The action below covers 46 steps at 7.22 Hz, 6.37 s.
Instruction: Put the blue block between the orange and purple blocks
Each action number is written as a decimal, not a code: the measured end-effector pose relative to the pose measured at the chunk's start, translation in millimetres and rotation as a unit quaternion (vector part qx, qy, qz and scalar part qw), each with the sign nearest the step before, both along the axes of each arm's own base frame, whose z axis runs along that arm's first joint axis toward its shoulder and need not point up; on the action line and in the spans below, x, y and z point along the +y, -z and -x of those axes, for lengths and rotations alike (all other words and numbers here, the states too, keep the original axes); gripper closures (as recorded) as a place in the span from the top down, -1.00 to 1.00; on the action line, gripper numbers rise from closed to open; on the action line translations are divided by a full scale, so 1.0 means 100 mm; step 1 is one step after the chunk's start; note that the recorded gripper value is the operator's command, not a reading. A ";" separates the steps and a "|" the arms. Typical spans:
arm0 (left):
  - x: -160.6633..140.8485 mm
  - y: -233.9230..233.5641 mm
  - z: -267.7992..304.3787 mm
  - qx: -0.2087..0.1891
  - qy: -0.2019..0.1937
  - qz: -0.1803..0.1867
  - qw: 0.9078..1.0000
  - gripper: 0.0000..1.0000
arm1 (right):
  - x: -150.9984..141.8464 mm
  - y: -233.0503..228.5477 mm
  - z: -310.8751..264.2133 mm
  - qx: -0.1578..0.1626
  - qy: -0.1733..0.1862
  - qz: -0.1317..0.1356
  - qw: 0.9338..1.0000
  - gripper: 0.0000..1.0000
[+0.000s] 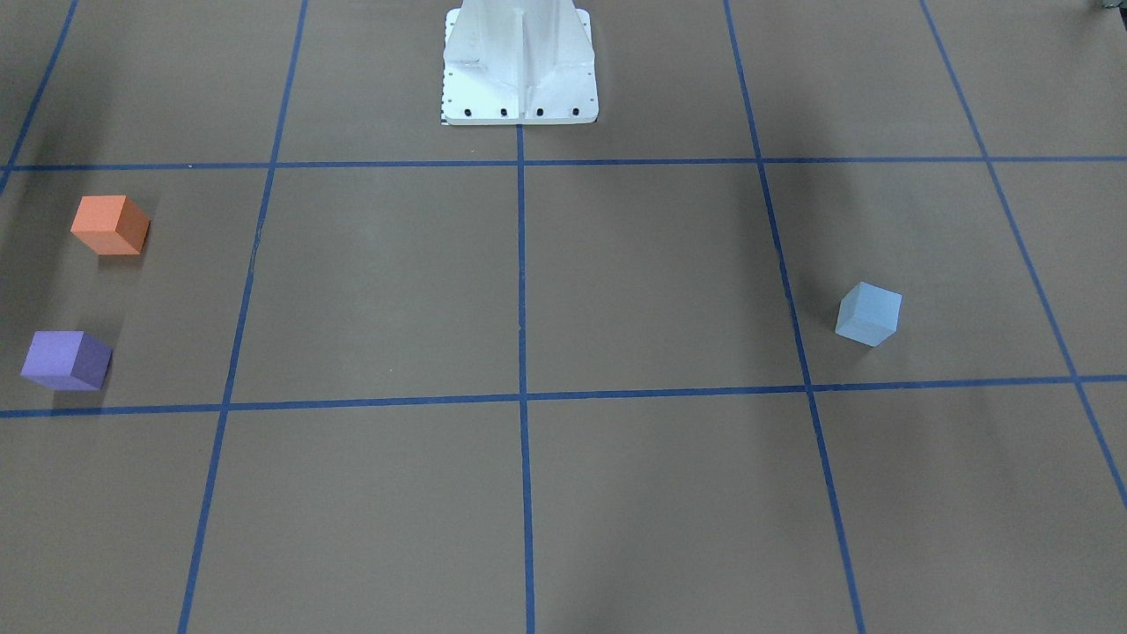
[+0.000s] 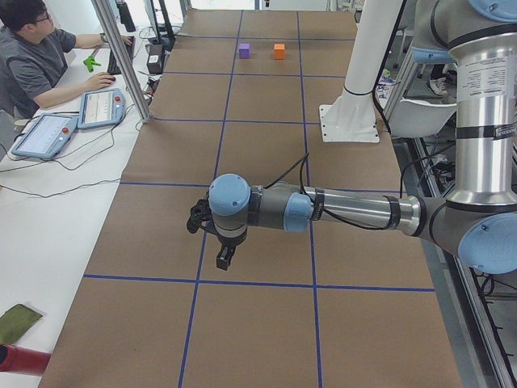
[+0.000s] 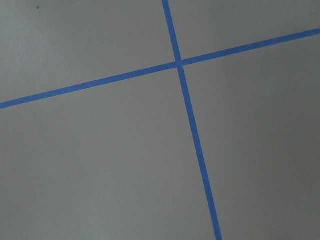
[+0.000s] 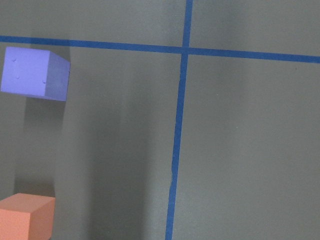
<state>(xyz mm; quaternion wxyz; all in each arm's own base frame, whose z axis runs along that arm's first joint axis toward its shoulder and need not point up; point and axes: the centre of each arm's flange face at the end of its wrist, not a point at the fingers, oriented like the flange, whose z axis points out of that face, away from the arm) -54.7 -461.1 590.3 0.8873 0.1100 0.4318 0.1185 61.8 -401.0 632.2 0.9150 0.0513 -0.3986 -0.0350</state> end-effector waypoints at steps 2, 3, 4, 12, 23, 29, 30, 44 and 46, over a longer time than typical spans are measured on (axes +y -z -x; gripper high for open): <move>-0.13 0.20 -0.51 0.023 -0.035 -0.032 0.999 1.00 | 0.00 0.00 0.00 0.000 0.000 0.000 1.000 1.00; -0.22 0.34 -0.89 0.030 -0.048 -0.020 0.998 1.00 | 0.00 0.00 0.00 0.000 0.000 0.000 1.000 1.00; -0.29 0.48 -1.21 0.034 -0.055 -0.007 0.998 1.00 | 0.00 0.00 0.01 0.000 0.000 0.000 1.000 1.00; -0.50 0.72 -3.24 -0.023 -0.072 -0.023 0.997 1.00 | 0.00 -0.01 0.01 0.000 0.001 0.001 1.000 1.00; -0.46 2.63 -5.19 0.007 0.044 0.116 0.992 -0.43 | 0.00 0.00 0.01 -0.001 0.001 0.000 1.000 1.00; 0.08 4.28 -6.91 -0.011 0.068 0.130 0.989 1.00 | 0.00 0.00 0.01 -0.001 0.002 0.000 1.000 1.00; 0.06 4.32 -6.88 -0.009 0.069 0.126 0.990 1.00 | 0.00 0.00 0.01 -0.001 0.002 -0.002 1.000 1.00; -0.44 -0.28 0.38 -0.105 -0.036 0.053 0.992 1.00 | -0.18 4.28 5.15 -0.006 0.011 -0.054 0.998 1.00; -0.17 -0.64 0.58 -0.100 -0.036 0.064 0.992 1.00 | -0.08 4.67 5.98 0.017 -0.002 -0.052 0.998 1.00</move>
